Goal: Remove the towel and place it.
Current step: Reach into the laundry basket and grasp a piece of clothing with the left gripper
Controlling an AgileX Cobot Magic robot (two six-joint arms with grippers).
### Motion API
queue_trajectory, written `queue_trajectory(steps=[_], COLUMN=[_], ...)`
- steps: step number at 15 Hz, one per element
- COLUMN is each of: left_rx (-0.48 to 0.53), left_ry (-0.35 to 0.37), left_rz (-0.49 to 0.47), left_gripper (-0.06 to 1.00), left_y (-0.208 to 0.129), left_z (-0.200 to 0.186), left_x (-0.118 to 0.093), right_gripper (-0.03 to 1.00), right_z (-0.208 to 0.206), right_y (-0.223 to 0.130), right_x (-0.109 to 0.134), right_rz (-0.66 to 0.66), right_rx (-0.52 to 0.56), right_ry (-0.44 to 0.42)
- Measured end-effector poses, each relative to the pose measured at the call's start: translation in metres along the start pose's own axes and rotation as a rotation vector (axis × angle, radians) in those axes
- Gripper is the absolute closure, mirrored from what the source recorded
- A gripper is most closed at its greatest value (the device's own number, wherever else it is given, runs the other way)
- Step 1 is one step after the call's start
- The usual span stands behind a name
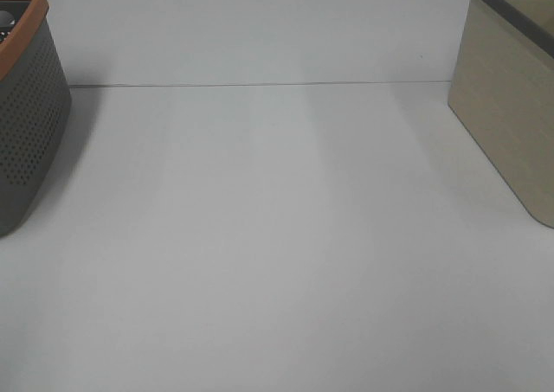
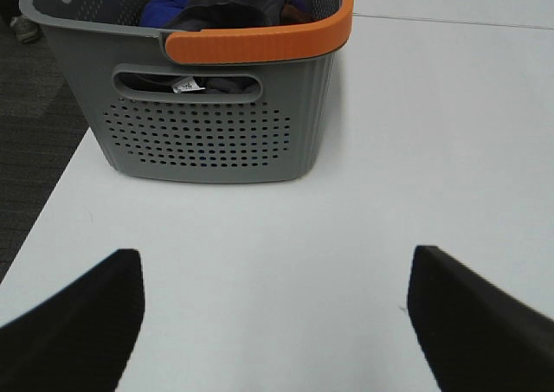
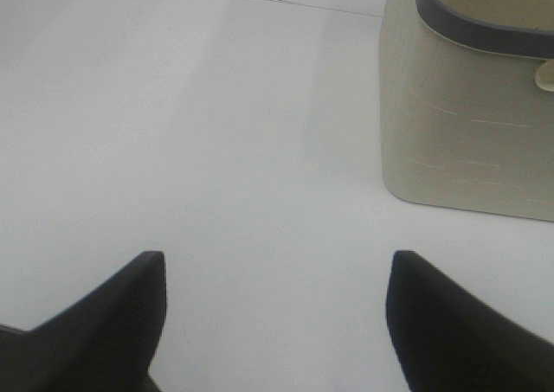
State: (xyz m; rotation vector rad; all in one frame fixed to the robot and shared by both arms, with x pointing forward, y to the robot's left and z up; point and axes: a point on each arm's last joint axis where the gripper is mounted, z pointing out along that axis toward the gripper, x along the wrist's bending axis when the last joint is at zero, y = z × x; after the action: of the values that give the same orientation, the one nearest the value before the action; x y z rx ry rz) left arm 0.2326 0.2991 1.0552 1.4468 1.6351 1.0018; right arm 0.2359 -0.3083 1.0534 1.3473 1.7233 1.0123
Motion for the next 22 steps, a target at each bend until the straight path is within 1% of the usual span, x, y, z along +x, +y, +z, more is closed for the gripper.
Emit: queue_trajectory(steps=[18,22], left_rx=[0.000,-0.004], left_ry=[0.000,0.017], left_rz=[-0.004,-0.012], left_gripper=[0.18,0.18], left_y=[0.0000,0.0005], left_z=[0.0000,-0.0003], left_x=[0.0000,0.0016], right_gripper=[0.26,0.26], right_z=[0.0000,0.0000], right_y=[0.0000,0.0000], right_x=[0.0000,0.0000], right_rz=[0.000,0.000], right_rx=[0.000,0.000], right_ry=[0.000,0.000])
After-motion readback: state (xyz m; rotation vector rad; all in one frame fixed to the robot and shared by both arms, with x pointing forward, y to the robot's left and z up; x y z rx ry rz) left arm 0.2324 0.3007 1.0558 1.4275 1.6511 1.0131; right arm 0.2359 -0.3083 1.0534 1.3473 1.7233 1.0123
